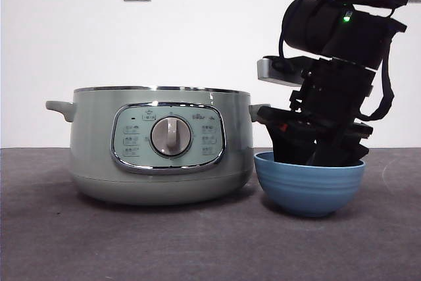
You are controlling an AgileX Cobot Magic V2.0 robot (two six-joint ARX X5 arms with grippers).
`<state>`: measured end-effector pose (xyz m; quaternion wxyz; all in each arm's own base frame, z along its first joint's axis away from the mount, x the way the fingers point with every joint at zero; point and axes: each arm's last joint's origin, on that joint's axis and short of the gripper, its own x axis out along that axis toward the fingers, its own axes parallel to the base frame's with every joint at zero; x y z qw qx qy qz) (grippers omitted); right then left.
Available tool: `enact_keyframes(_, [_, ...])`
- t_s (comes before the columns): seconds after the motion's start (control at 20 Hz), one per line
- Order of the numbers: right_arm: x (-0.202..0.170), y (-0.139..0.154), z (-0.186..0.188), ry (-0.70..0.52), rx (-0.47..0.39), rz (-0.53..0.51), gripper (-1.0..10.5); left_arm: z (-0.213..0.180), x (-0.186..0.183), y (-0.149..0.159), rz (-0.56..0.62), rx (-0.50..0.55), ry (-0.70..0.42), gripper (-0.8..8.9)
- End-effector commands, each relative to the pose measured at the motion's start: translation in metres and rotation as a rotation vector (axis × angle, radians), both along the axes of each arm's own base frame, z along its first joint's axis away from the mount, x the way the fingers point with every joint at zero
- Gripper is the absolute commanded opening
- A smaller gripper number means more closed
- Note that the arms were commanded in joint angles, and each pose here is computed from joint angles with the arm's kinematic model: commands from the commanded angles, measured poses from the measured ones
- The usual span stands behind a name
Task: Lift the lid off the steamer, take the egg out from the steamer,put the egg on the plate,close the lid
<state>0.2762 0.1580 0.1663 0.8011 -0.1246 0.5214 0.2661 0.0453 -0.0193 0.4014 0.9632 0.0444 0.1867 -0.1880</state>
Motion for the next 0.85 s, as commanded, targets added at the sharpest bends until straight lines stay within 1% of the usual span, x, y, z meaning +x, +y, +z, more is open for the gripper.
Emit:
enact_keyframes(0.05, [0.0,0.001,-0.01,0.028,-0.011,-0.003,-0.1,0.006,-0.001,0.001,0.002,-0.025,-0.056,-0.08])
enact_keyframes(0.2, [-0.002,0.003,-0.01,0.029,-0.012,0.005,0.2,0.006,0.0,0.0,0.003,-0.024,-0.053,-0.08])
enact_keyframes(0.25, [-0.002,0.003,-0.01,0.03,-0.013,0.005,1.4,0.006,0.0,0.0,0.003,-0.024,-0.054,-0.08])
enact_keyframes(0.3, [-0.002,0.003,-0.01,0.029,-0.012,0.005,2.8,0.006,0.0,0.0,0.002,-0.024,-0.054,-0.08])
enact_keyframes(0.35, [-0.002,0.003,-0.01,0.028,-0.012,0.006,3.8,0.006,0.001,0.0,0.002,-0.024,-0.055,-0.08])
enact_keyframes(0.4, [-0.002,0.003,-0.009,0.026,-0.01,0.006,4.2,0.006,0.002,-0.001,0.002,-0.025,-0.056,-0.08])
enact_keyframes(0.55, [-0.003,0.004,-0.001,0.002,0.003,0.009,4.2,0.008,0.01,-0.005,0.0,-0.024,-0.054,-0.08])
enact_keyframes(0.65, [-0.005,0.002,0.012,-0.036,0.025,0.009,4.2,0.009,0.019,-0.01,-0.045,-0.037,-0.045,-0.08])
enact_keyframes(0.75, [-0.011,-0.001,0.034,-0.097,0.06,0.009,4.2,0.012,0.033,-0.017,-0.071,-0.049,-0.056,-0.08])
enact_keyframes(0.85, [-0.023,-0.008,0.063,-0.177,0.105,0.009,4.2,0.013,0.051,-0.026,-0.08,-0.047,-0.067,-0.08])
